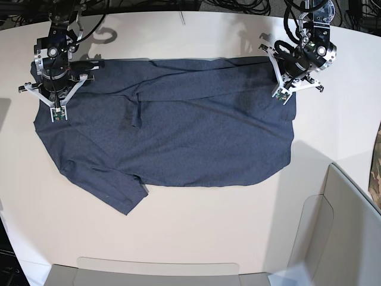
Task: Layout the t-shirt on the table in an organized manner, then fold the t-shirt properly
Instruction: 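Drag the collar edge with both grippers away from the hem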
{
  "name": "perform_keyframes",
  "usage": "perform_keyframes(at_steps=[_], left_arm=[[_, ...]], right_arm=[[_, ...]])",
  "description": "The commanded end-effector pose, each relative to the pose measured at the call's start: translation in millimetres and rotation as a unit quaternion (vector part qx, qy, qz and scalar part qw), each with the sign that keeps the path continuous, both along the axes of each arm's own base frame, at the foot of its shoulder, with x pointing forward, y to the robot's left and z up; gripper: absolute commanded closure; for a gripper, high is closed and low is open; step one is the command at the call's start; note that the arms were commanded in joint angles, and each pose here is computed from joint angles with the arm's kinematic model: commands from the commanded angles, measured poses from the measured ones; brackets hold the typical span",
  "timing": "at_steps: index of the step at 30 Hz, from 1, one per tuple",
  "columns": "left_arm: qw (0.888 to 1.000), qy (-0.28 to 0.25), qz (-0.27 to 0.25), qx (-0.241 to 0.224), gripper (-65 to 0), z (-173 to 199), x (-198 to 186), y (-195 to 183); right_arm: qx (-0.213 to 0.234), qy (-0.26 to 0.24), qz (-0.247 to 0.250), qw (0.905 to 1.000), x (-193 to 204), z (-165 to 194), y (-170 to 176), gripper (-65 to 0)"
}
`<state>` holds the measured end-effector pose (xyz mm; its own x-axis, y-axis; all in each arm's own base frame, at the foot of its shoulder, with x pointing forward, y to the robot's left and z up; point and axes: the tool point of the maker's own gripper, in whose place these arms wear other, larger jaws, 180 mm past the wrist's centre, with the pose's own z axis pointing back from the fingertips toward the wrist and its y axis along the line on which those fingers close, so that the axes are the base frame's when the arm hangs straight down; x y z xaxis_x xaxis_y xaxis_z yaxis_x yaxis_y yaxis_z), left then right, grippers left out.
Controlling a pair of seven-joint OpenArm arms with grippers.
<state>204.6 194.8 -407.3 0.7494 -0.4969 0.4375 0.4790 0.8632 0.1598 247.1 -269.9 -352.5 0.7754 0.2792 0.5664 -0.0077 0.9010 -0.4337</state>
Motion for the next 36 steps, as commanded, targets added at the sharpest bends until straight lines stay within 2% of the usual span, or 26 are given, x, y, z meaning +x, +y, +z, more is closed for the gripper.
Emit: perform_keyframes(at_steps=[1,6,12,20,36], left_arm=[[1.0,0.007,-0.003,0.011,-0.4,0,-2,4],[1.0,0.008,-0.001,0.013,-0.4,0,-4,6],[1.0,0.017,-0.001,0.012,-0.4,-3,-11,6],[0.999,0.041,-0.002,0.01,-0.3,-13,-34,6],[0.996,0.085,0.003,-0.009,-0.2,-26,-79,-10]], right_arm=[[-0.002,0.003,-0.004,1.0,1,-4,-5,0.0],[0.009,0.064,-0.008,0.9979,-27,-41,-7,0.0],[-0.016,0.071,0.005,0.9973,-53,-29,-10,0.0],[-0.027,0.101,0.011,0.9944,-83,-32,-13,0.0],[-0.052,0.105,0.023,0.9928,-81,-26,-27,0.0]])
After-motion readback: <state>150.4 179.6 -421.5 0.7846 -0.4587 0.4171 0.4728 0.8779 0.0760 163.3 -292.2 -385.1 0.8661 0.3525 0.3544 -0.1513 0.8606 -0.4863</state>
